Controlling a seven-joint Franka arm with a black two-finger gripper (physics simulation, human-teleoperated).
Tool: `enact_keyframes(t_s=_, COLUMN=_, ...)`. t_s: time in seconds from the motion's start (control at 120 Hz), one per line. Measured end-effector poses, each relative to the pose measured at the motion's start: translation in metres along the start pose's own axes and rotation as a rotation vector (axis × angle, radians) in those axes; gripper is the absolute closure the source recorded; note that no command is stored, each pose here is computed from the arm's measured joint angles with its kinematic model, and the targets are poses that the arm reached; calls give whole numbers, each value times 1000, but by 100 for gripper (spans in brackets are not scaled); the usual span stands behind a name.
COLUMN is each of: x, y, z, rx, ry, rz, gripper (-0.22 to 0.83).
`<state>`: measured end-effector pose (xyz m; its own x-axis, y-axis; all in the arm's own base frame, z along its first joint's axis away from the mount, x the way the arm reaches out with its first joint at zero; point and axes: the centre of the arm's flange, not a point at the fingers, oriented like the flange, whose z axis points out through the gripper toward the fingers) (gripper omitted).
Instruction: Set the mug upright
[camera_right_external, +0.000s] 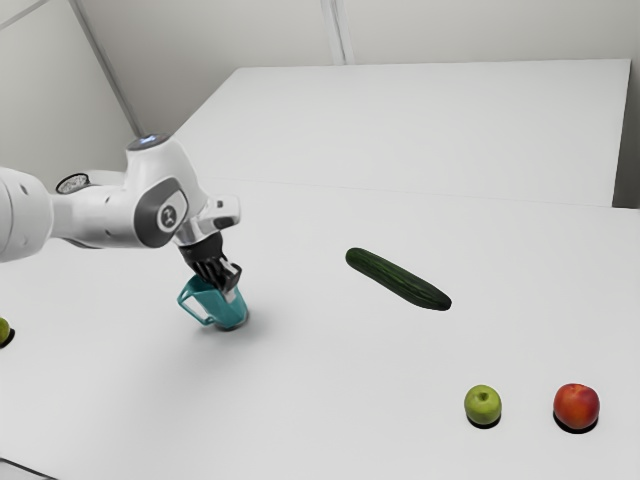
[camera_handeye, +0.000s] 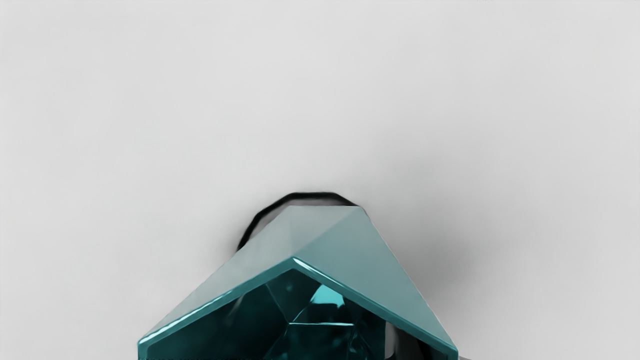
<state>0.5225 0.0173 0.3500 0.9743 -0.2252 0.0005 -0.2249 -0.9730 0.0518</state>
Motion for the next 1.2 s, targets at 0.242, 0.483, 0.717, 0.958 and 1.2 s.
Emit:
enact_keyframes(t_s=0.242, x=0, y=10, z=-1, rx=0, ry=10, rz=-24, gripper=33)
enact_keyframes(t_s=0.483, x=2, y=25, z=-64, rx=7, ry=97, rz=-25, gripper=11)
enact_keyframes(t_s=0.717, x=41, y=24, z=-174, rx=-17, ry=197, rz=-40, gripper=4)
enact_keyframes(t_s=0.958, x=62, y=19, z=-257, rx=-26, ry=197, rz=-38, gripper=1)
enact_keyframes(t_s=1.2, x=54, y=17, z=-256, rx=-32, ry=121, rz=-46, gripper=0)
